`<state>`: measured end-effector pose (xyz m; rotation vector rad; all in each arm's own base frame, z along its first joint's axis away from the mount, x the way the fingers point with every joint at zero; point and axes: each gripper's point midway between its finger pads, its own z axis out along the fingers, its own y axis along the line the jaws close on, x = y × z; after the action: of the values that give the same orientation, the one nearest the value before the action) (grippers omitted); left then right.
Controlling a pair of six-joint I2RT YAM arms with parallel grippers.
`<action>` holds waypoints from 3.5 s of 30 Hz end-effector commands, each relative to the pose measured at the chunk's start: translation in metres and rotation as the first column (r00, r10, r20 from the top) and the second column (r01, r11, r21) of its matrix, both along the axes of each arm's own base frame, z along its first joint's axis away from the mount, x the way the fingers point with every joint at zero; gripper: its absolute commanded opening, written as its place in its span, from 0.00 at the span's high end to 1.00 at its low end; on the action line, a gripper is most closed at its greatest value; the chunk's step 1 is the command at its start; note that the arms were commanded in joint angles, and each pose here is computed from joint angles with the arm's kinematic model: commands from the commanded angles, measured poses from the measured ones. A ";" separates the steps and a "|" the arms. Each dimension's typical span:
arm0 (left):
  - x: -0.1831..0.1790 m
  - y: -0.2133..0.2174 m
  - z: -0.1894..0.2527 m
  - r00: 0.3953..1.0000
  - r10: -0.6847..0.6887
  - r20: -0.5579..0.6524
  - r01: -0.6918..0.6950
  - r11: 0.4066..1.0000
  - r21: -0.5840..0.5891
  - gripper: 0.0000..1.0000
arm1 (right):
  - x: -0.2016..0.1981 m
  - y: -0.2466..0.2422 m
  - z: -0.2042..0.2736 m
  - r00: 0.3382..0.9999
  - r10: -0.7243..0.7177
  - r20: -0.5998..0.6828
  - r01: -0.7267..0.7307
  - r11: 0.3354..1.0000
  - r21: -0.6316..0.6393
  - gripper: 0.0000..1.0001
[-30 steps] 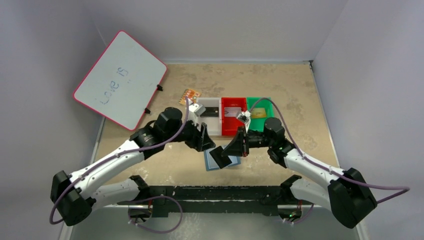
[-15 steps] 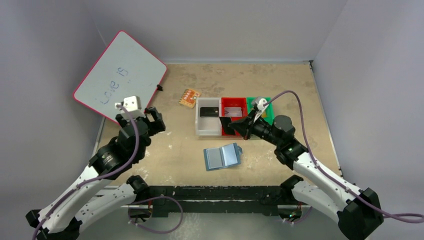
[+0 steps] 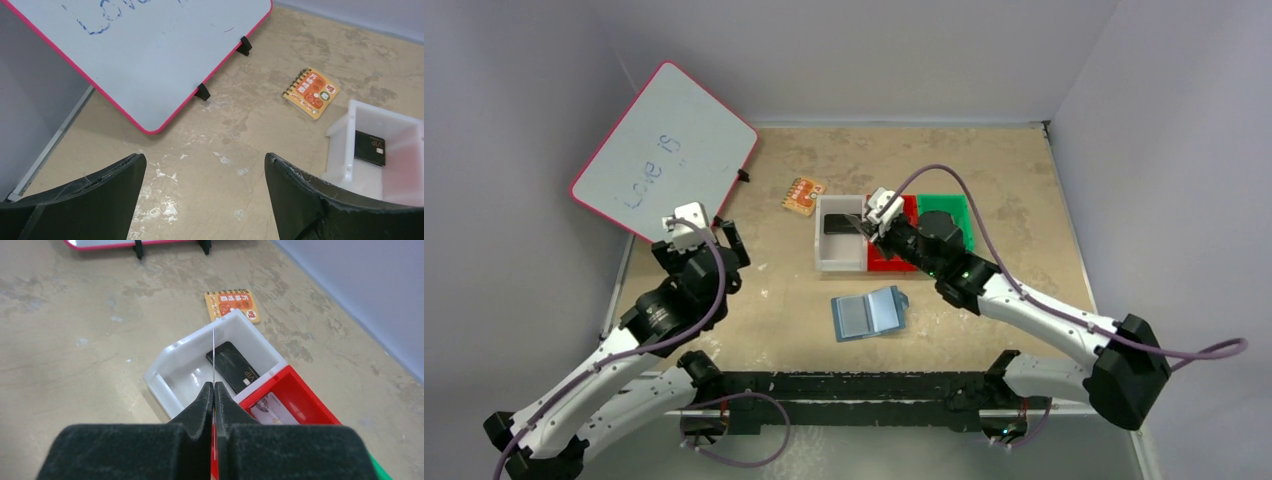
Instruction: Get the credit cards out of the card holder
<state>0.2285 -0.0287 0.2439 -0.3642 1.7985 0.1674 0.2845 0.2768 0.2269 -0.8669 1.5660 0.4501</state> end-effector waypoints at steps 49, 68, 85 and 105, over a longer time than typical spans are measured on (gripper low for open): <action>0.007 0.083 -0.004 0.921 0.388 -0.035 -0.388 0.922 0.004 0.10 | 0.113 0.073 -0.108 0.979 0.131 0.156 0.008 0.742 -0.670 1.00; -0.004 0.094 0.008 0.902 0.431 0.017 -0.431 0.902 -0.014 0.11 | 0.139 0.070 -0.130 0.968 0.152 0.200 0.036 0.706 -0.708 0.77; 0.003 0.088 0.001 0.914 0.405 -0.017 -0.404 0.914 0.013 0.11 | 0.126 0.056 -0.149 0.961 0.273 0.044 -0.158 0.676 -0.720 0.68; 0.002 0.091 -0.003 0.903 0.428 -0.034 -0.427 0.903 0.036 0.11 | 0.140 0.056 -0.138 0.975 0.192 0.108 -0.068 0.730 -0.681 0.56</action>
<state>0.2323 0.0575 0.2221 -0.7013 1.7856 0.5179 0.4071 0.3275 0.0491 -1.6725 1.5700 -0.0973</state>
